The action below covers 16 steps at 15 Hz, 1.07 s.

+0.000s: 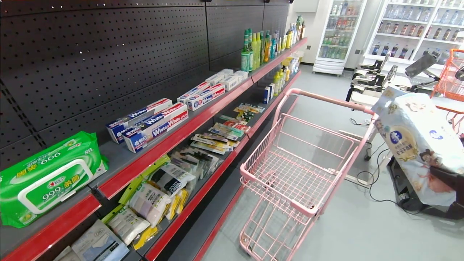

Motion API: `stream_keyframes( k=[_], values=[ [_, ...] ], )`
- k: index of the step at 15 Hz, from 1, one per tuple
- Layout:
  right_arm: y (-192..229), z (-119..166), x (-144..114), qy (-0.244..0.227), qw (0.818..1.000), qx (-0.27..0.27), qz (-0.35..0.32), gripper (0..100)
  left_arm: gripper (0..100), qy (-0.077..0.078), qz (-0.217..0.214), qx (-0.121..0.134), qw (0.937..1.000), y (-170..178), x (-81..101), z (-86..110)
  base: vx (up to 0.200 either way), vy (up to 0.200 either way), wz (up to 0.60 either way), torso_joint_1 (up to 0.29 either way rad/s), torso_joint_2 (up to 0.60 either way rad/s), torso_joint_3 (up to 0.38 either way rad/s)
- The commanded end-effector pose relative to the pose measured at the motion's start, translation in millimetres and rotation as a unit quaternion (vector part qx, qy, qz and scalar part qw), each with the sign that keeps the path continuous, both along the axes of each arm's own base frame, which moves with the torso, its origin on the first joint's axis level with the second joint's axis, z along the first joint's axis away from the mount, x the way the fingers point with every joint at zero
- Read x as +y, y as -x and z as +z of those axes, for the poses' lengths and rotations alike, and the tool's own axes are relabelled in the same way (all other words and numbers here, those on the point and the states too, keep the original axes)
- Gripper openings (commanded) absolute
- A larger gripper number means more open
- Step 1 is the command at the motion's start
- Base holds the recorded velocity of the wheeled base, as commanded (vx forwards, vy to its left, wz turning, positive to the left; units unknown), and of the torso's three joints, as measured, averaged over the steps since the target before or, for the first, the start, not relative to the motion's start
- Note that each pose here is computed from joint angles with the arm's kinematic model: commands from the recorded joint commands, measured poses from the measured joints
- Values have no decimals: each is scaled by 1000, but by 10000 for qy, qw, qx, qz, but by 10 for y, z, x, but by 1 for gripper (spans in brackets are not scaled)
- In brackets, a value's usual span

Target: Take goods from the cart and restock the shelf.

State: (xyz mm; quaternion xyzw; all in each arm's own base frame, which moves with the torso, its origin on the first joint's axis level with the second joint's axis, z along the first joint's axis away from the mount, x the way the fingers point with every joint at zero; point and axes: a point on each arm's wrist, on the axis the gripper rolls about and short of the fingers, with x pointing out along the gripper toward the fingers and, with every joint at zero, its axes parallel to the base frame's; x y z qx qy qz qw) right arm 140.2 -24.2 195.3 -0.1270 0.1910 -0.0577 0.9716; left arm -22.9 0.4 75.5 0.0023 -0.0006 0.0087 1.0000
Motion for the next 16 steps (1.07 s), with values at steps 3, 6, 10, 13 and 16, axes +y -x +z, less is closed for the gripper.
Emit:
stream_keyframes(
  k=[3,6,10,13,16],
  values=[
    [180,101,12,300,9989,-362,-28,0,100,0,5,6,10000,-1,0,0,0,0,0,178,-385,-211],
    [147,147,1,355,9986,-398,-37,0,100,0,5,6,10000,-1,0,0,0,0,0,175,-364,-201],
    [101,159,-38,355,9985,-387,-144,0,100,0,-3,6,10000,-1,0,0,0,0,0,168,-351,-187],
    [46,201,-52,356,9984,-403,-145,0,100,0,5,6,10000,-1,0,0,0,0,0,168,-346,-181],
    [37,201,-48,345,9986,-398,-100,0,100,-7,5,7,10000,-1,0,0,0,0,0,165,-343,-175]
  ],
)
